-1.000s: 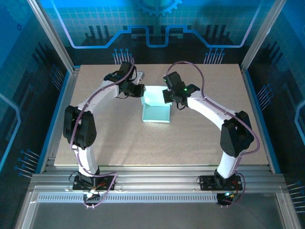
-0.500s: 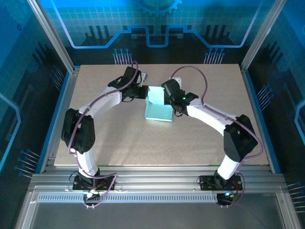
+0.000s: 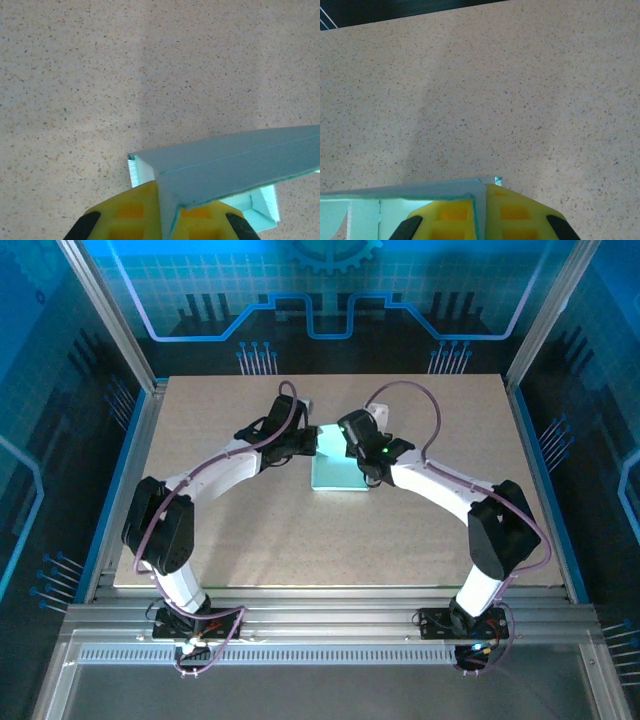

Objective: Fold the paper box

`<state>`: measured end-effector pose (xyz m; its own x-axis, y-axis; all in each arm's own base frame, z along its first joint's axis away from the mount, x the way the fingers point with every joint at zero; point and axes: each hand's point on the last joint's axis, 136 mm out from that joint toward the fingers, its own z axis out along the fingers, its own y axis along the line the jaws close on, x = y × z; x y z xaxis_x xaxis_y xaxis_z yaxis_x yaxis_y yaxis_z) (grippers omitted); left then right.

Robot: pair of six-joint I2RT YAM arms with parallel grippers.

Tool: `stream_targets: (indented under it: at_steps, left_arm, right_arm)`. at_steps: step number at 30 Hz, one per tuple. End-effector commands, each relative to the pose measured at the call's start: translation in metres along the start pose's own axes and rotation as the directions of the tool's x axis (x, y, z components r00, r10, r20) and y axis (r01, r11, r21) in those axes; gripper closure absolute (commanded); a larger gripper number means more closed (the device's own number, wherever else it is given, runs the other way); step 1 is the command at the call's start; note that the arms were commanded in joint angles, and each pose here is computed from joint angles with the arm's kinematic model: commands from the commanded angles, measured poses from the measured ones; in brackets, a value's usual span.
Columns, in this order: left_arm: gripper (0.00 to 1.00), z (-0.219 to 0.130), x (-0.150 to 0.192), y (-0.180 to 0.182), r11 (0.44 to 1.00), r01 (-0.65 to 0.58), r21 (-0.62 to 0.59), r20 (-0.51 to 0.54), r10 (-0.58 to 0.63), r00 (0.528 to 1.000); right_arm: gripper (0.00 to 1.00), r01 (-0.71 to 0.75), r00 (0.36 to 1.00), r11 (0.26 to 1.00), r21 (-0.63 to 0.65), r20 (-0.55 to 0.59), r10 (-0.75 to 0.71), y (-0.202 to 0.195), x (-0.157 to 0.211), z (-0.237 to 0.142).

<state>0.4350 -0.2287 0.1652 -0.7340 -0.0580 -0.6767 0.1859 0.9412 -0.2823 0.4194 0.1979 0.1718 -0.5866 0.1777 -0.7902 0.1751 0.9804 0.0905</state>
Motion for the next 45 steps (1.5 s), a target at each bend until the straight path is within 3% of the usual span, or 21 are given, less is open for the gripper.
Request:
stream_targets:
  at_steps: [1, 14, 33, 45]
  left_arm:
    - [1.0, -0.019, -0.028, -0.022, 0.995, 0.07, 0.075, 0.127, -0.079, 0.989]
    - [1.0, -0.022, -0.007, -0.032, 0.999, 0.044, 0.029, 0.239, -0.049, 0.97]
    - [1.0, -0.038, 0.031, -0.034, 0.999, 0.02, -0.034, 0.382, -0.006, 0.924]
    - [1.0, -0.033, 0.058, -0.036, 0.998, 0.028, -0.051, 0.417, -0.004, 0.909]
  right_arm:
    - [1.0, -0.085, 0.996, 0.996, -0.028, 0.016, 0.085, 0.007, 0.007, -0.003]
    - [1.0, -0.079, 0.994, 0.994, -0.07, 0.067, 0.084, 0.007, 0.031, 0.0]
    - [1.0, 0.054, 0.992, 0.988, -0.146, 0.119, -0.036, 0.005, 0.073, -0.011]
    - [1.0, 0.106, 0.986, 0.979, -0.174, 0.148, -0.081, 0.0, 0.093, -0.012]
